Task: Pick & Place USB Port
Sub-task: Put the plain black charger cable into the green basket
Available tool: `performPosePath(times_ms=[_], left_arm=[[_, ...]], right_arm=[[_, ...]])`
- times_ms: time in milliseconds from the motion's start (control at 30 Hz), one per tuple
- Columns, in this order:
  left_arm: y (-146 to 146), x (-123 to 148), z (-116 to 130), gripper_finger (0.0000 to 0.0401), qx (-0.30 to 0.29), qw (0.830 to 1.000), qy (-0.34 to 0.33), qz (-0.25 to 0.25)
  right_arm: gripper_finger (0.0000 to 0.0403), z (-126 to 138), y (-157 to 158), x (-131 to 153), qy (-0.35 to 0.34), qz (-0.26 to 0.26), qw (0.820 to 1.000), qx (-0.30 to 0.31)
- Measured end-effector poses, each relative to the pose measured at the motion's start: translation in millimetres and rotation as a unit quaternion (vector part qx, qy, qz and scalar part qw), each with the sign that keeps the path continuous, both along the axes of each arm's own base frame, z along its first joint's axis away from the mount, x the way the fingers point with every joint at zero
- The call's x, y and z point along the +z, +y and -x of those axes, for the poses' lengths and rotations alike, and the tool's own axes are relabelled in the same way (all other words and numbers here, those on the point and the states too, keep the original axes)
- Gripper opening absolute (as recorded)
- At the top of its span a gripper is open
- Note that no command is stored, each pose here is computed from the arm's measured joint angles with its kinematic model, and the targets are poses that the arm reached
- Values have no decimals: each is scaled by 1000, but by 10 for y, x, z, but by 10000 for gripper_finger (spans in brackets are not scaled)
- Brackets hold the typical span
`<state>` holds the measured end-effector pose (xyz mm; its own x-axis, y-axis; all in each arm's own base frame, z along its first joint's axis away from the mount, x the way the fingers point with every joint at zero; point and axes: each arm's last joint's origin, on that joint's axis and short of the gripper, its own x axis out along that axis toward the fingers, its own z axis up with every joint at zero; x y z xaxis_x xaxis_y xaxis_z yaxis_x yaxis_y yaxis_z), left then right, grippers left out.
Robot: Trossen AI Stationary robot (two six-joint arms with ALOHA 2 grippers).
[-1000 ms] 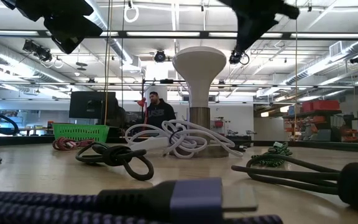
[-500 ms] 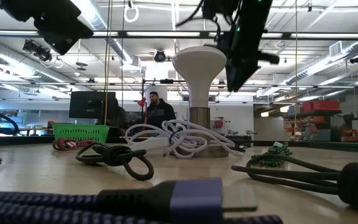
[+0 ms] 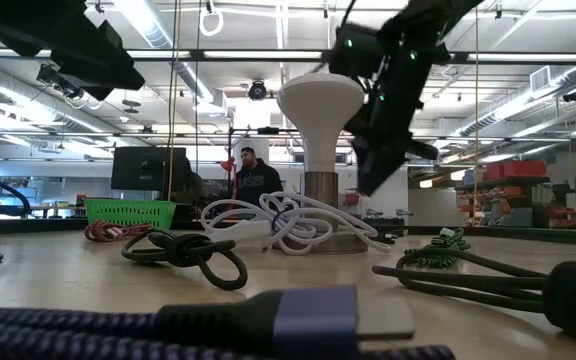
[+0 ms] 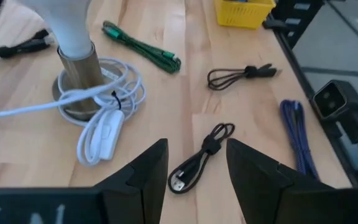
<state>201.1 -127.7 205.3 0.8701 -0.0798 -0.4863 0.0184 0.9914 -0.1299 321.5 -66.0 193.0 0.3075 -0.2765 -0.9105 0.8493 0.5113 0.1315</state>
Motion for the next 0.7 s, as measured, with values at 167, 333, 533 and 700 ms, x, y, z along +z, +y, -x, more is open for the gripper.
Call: performPosePath(times_ms=[167, 333, 533, 700], left_arm=[[10, 2, -3, 169, 4, 1000, -6, -21], [22, 5, -5, 169, 20, 999, -12, -36], [22, 7, -6, 169, 19, 999, -14, -41], [21, 10, -8, 169, 19, 999, -15, -39]], right_arm=[[67, 101, -73, -175, 11, -5, 1000, -4], [100, 119, -97, -278, 6, -12, 1000, 26], [167, 130, -134, -324, -8, -5, 1000, 18], [198, 61, -119, -366, -29, -1, 999, 15]])
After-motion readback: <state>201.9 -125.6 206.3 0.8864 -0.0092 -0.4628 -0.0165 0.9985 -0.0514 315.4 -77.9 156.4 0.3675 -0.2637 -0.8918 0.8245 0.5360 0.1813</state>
